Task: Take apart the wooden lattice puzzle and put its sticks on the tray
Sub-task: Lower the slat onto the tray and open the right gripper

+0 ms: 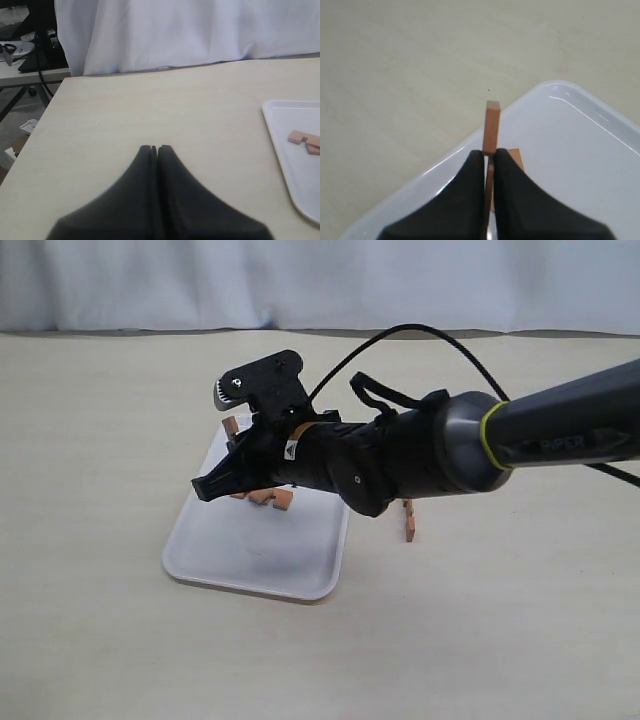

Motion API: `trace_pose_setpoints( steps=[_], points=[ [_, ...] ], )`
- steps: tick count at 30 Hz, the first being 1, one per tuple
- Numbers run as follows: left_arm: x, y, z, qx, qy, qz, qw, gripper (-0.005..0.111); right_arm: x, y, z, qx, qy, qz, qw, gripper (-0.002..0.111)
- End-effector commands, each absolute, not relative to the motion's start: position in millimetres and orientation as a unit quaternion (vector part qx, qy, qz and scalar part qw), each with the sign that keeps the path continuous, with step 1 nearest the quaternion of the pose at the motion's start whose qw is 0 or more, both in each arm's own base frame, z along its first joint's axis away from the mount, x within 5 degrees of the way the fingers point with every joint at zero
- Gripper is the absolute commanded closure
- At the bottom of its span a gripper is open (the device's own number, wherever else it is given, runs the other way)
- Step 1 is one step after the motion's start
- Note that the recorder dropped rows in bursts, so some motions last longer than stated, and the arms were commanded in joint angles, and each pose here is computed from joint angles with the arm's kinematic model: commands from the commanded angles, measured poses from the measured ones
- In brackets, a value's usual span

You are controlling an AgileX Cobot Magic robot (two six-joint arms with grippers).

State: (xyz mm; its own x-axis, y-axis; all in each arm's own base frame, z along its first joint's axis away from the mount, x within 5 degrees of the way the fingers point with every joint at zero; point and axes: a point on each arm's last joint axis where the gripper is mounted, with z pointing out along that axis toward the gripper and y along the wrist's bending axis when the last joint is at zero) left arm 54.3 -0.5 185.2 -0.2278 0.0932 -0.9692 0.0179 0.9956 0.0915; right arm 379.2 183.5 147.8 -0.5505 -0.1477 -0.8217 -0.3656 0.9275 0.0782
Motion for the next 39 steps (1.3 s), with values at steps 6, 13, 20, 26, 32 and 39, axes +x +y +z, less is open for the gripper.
trace_pose_setpoints(
  steps=[6, 13, 20, 26, 32, 39],
  points=[
    [54, 0, 185, 0.037, 0.78, 0.032, 0.624, 0.107, 380, 183, 140, -0.153, 0.873, 0.116, 0.448, 0.09],
    [54, 0, 185, 0.037, 0.78, 0.032, 0.624, 0.107, 377, 183, 137, -0.156, 0.882, 0.113, 0.429, 0.046],
    [54, 0, 185, 0.037, 0.78, 0.032, 0.624, 0.107, 377, 182, 136, -0.157, 0.885, 0.112, 0.423, 0.042],
    [54, 0, 185, 0.037, 0.78, 0.032, 0.624, 0.107, 375, 183, 134, -0.15, 0.899, 0.112, 0.395, 0.042],
    [54, 0, 185, 0.036, 0.78, 0.031, 0.624, 0.107, 377, 187, 149, -0.162, 0.929, 0.105, 0.315, 0.048],
    [54, 0, 185, 0.036, 0.78, 0.031, 0.624, 0.107, 381, 185, 181, -0.169, 0.942, 0.1, 0.272, 0.059]
  ],
)
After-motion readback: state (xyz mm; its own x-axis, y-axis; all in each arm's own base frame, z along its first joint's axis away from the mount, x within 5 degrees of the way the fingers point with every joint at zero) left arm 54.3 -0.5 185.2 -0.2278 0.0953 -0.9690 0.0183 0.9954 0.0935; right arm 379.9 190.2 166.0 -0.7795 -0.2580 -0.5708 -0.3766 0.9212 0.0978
